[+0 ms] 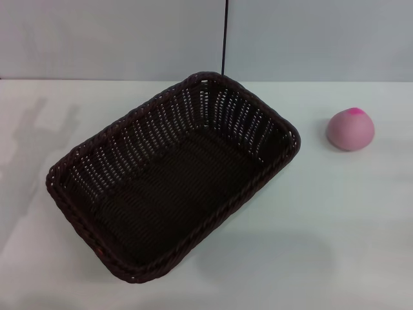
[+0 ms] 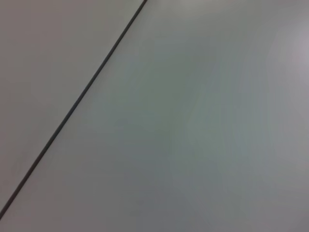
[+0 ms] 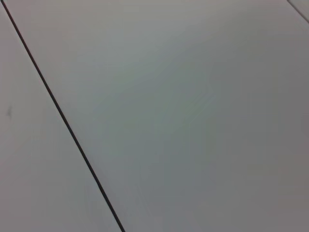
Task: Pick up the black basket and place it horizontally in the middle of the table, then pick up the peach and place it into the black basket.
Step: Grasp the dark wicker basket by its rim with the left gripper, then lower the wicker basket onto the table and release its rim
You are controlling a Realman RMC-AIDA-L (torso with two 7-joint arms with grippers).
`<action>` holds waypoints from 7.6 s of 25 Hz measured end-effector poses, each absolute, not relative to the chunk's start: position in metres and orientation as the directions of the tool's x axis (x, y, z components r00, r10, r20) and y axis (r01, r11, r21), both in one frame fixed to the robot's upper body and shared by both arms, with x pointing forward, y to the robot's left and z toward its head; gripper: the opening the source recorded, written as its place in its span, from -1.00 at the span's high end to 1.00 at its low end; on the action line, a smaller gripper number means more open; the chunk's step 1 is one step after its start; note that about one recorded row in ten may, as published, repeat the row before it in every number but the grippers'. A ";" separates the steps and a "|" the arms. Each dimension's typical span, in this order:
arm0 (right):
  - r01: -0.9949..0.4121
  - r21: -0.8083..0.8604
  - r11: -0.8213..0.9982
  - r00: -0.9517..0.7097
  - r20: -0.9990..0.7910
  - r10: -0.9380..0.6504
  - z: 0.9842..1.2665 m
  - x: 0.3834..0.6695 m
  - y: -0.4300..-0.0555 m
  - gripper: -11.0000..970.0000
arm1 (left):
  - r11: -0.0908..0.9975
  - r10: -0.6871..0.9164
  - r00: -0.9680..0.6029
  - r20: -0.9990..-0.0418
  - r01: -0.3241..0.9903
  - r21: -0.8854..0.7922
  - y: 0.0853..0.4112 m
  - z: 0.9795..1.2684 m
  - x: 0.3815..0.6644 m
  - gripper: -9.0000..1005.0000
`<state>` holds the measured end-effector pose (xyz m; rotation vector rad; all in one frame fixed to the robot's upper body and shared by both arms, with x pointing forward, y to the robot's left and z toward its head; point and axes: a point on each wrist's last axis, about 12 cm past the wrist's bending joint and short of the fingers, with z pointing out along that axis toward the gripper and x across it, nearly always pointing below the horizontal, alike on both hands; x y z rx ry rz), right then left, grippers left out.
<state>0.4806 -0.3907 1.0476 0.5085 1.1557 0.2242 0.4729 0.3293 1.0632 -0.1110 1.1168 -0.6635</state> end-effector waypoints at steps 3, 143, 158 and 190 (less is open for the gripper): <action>0.079 0.491 0.868 0.400 -0.813 0.424 1.050 0.486 -0.390 -0.14 | 0.801 -0.551 0.266 -0.791 0.435 -0.412 0.330 1.063 0.474 -0.66; 0.176 0.662 0.728 0.118 -0.749 0.652 1.012 0.469 -0.408 -0.15 | 0.644 0.707 -0.609 -0.360 0.764 -0.028 0.222 1.184 0.614 0.50; 0.182 0.675 0.715 0.114 -0.737 0.667 1.009 0.467 -0.406 -0.15 | 0.446 0.689 -0.398 -0.605 0.892 -0.078 0.222 1.226 0.596 0.57; 0.208 0.689 0.695 0.101 -0.722 0.685 1.000 0.454 -0.404 -0.16 | 0.123 0.682 -0.120 -0.721 0.991 -0.049 0.179 1.229 0.605 0.58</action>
